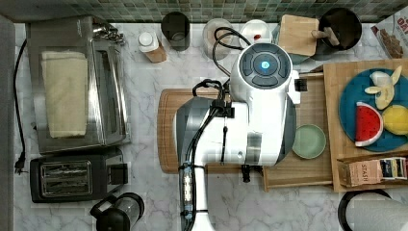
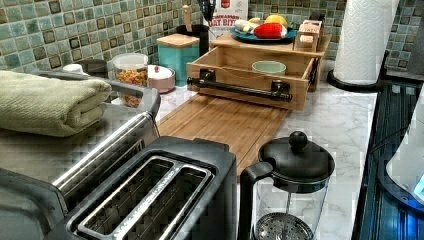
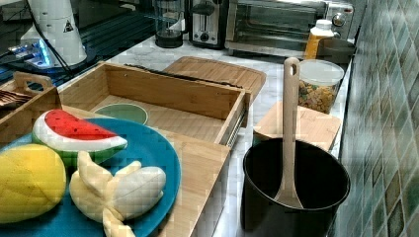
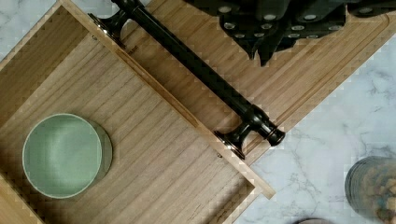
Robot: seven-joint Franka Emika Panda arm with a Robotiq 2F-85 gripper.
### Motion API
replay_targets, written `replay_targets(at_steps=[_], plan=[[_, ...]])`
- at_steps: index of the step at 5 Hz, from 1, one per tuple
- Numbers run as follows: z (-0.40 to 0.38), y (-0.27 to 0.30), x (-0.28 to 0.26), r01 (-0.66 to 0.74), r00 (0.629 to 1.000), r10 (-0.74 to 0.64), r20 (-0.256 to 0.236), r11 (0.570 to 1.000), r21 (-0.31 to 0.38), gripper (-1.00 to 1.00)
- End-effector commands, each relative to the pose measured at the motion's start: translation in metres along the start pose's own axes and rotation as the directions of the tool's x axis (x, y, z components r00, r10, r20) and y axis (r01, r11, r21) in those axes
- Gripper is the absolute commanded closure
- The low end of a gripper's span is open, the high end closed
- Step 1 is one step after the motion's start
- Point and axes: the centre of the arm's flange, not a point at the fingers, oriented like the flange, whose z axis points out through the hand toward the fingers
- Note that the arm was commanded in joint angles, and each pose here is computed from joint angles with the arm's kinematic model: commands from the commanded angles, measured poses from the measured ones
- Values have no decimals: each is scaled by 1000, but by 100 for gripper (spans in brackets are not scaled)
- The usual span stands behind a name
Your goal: Close the drawer.
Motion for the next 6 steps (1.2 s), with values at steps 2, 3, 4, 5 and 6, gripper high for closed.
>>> replay_targets(at_steps=[2,3,4,5,6], plan=[[15,2,-20,56,997,-54,-48,997,44,100],[25,-8,-49,186,979,-177,-98,979,90,100],[28,-23,-73,263,964,-253,-86,954,143,100],[34,-34,-97,383,924,-371,-95,902,198,100],[45,-38,-111,508,861,-497,-105,837,202,100]])
